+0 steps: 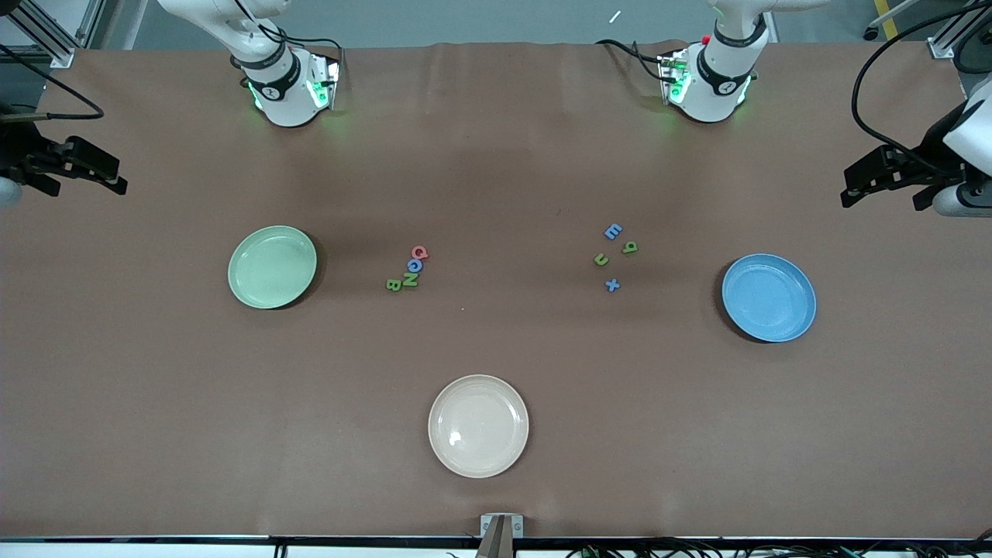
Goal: Sort upper and lower case letters into plates
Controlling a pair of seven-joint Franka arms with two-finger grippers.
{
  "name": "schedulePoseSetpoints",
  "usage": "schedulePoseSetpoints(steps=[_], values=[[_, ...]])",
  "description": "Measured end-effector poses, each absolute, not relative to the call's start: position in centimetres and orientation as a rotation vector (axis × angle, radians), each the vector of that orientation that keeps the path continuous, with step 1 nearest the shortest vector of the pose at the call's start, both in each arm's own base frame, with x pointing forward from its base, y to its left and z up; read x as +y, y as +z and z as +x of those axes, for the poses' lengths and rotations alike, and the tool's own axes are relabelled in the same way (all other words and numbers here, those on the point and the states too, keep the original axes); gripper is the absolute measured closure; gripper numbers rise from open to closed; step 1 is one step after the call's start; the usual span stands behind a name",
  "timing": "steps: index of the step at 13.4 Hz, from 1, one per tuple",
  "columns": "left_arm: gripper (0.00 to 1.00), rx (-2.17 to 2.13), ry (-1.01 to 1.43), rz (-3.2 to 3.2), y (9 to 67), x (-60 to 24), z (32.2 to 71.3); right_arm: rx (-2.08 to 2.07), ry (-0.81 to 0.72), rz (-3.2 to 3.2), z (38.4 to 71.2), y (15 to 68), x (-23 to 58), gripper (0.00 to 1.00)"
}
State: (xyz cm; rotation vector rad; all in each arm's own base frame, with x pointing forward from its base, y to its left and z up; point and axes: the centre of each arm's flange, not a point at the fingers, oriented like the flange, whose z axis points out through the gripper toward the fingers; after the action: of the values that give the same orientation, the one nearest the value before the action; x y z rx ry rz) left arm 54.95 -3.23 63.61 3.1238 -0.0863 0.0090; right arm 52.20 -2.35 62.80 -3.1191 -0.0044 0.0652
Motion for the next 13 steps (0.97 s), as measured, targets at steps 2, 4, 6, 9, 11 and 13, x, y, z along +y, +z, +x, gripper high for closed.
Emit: schedulePoseSetpoints(steps=[2, 4, 6, 9, 11, 13], values=[[0.00, -0.086, 0.009, 3.124, 63.6, -3.2, 54.9, -0.004, 0.062, -3.119, 52.0, 62.8, -2.3, 0.00], [0.00, -0.085, 0.009, 3.124, 63.6, -3.2, 54.9, -0.004, 0.057, -3.118, 51.6, 62.7, -2.3, 0.00], [0.00, -0.085, 0.008, 3.124, 63.6, -3.2, 55.0, -0.004, 0.055, -3.118, 51.3, 62.6, -2.3, 0.00], [0.00, -0.099, -0.015, 3.105, 62.6, -3.9, 55.5, -0.005, 0.052, -3.118, 51.2, 62.6, -2.4, 0.00], [0.00, -0.096, -0.055, 3.091, 60.8, -5.1, 56.4, -0.005, 0.052, -3.119, 51.2, 62.6, -2.4, 0.00], [0.00, -0.030, -0.079, 3.076, 58.7, -7.3, 57.5, -0.005, 0.052, -3.119, 51.2, 62.6, -2.4, 0.00]])
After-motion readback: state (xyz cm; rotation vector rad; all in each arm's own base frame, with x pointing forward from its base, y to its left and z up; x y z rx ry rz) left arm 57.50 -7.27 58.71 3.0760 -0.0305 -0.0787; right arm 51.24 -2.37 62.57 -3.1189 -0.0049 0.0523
